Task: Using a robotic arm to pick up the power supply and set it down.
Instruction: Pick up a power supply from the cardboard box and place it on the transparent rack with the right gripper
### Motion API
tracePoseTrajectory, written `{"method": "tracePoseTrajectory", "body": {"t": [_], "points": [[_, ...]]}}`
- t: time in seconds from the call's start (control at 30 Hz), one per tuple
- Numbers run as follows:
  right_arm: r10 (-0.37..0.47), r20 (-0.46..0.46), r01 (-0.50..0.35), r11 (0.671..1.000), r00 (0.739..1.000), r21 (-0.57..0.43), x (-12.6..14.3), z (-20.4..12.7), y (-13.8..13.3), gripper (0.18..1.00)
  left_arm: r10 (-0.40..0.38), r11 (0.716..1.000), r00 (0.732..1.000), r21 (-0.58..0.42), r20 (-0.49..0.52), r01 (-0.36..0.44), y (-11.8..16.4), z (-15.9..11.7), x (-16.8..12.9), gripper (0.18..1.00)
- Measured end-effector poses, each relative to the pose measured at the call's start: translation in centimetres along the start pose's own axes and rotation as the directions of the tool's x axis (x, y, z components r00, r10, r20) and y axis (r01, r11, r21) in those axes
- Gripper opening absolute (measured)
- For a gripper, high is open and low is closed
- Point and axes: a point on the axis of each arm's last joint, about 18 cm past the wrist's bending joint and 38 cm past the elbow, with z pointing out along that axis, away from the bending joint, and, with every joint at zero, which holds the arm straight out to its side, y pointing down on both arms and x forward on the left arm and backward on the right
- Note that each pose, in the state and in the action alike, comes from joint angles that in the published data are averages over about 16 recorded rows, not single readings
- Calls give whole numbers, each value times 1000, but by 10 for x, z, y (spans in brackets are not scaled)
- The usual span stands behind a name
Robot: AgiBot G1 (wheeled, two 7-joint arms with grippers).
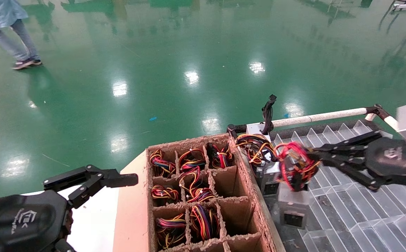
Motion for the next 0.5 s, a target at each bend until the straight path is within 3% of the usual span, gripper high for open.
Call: {"method": "tracePoseTrajectory", "body": {"t": [0.5], "points": [[16,60,-15,1000,998,-16,-2,27,11,199,0,1000,1000,0,0,0,0,0,0,1000]]}}
